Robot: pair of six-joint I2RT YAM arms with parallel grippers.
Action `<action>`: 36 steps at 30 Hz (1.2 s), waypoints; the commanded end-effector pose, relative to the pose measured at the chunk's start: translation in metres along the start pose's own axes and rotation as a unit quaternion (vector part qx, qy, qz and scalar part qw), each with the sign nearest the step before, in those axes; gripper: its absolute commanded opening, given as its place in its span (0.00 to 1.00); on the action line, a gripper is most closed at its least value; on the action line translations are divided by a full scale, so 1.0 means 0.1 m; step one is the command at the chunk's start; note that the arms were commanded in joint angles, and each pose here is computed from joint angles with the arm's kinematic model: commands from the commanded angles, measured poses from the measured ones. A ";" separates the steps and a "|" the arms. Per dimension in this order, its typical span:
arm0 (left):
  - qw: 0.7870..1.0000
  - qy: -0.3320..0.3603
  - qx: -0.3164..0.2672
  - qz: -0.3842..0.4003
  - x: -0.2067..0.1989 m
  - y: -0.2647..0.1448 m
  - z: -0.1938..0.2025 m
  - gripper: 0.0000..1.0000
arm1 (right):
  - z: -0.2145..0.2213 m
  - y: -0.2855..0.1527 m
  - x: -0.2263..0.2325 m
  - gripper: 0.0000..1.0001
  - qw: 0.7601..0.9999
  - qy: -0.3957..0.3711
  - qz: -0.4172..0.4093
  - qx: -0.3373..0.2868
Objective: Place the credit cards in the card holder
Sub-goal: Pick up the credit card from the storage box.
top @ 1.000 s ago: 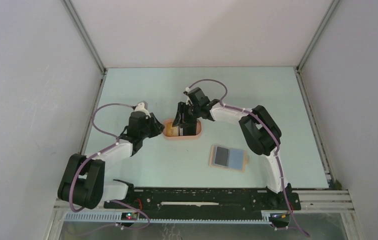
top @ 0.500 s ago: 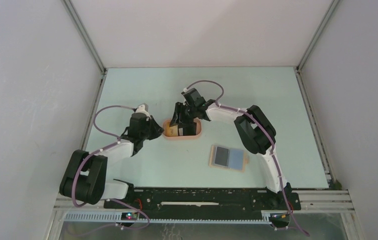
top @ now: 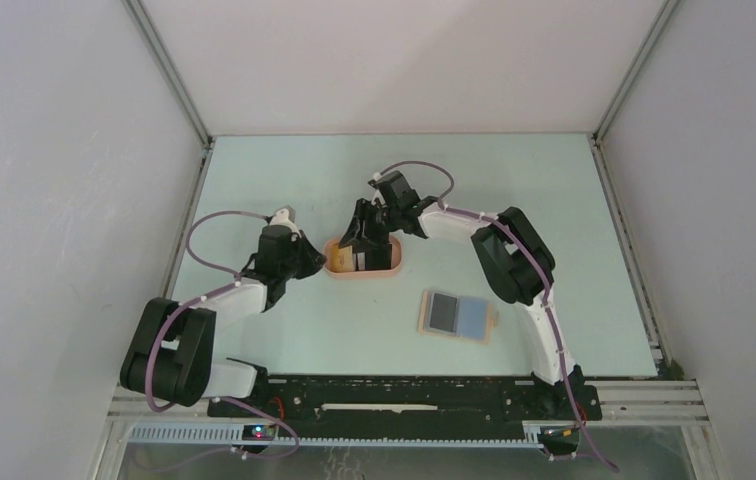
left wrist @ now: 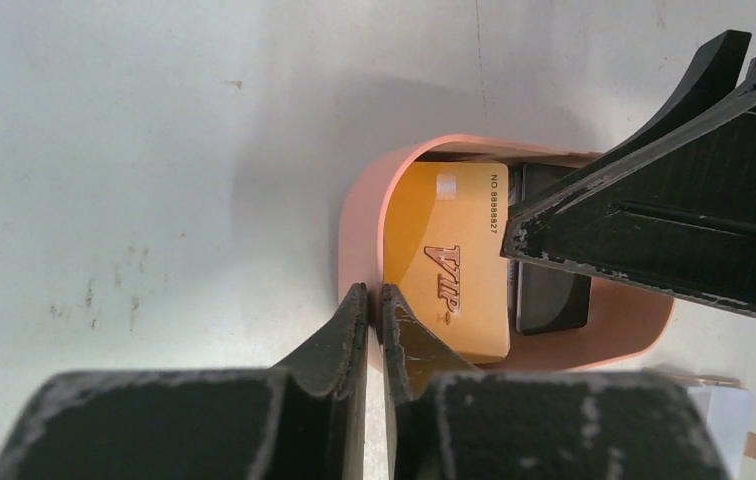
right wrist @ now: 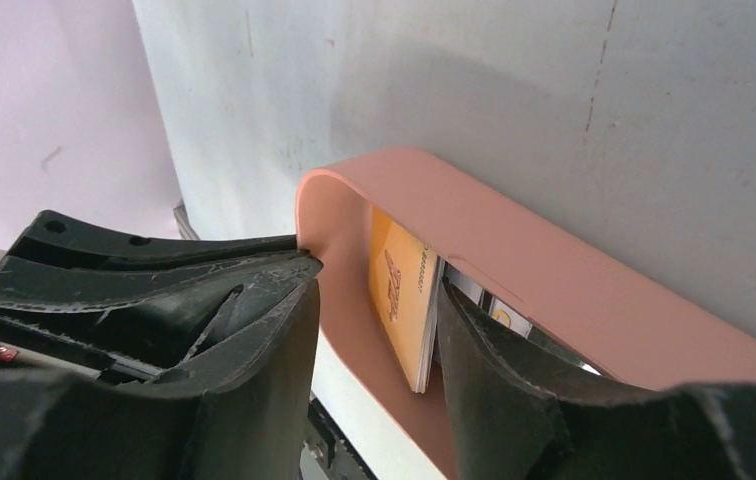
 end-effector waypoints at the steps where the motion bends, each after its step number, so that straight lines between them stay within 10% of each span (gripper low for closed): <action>1: 1.000 -0.004 0.014 0.023 -0.05 0.01 0.07 0.10 | 0.09 -0.10 0.41 0.54 0.995 -0.020 -0.090 0.027; 36: 0.999 0.005 0.021 0.025 -0.06 0.02 0.06 0.10 | 0.05 -0.01 0.20 0.52 0.997 -0.018 -0.070 0.041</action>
Point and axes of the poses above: each gripper's point midway between its finger pads, its own y axis out along the fingers, its own x axis along the line the jaws close on, z = x × y, the point moved 7 cm from there along -y, back along the fingers, and after that the axes turned 2 degrees about y, right-handed, at the moved point
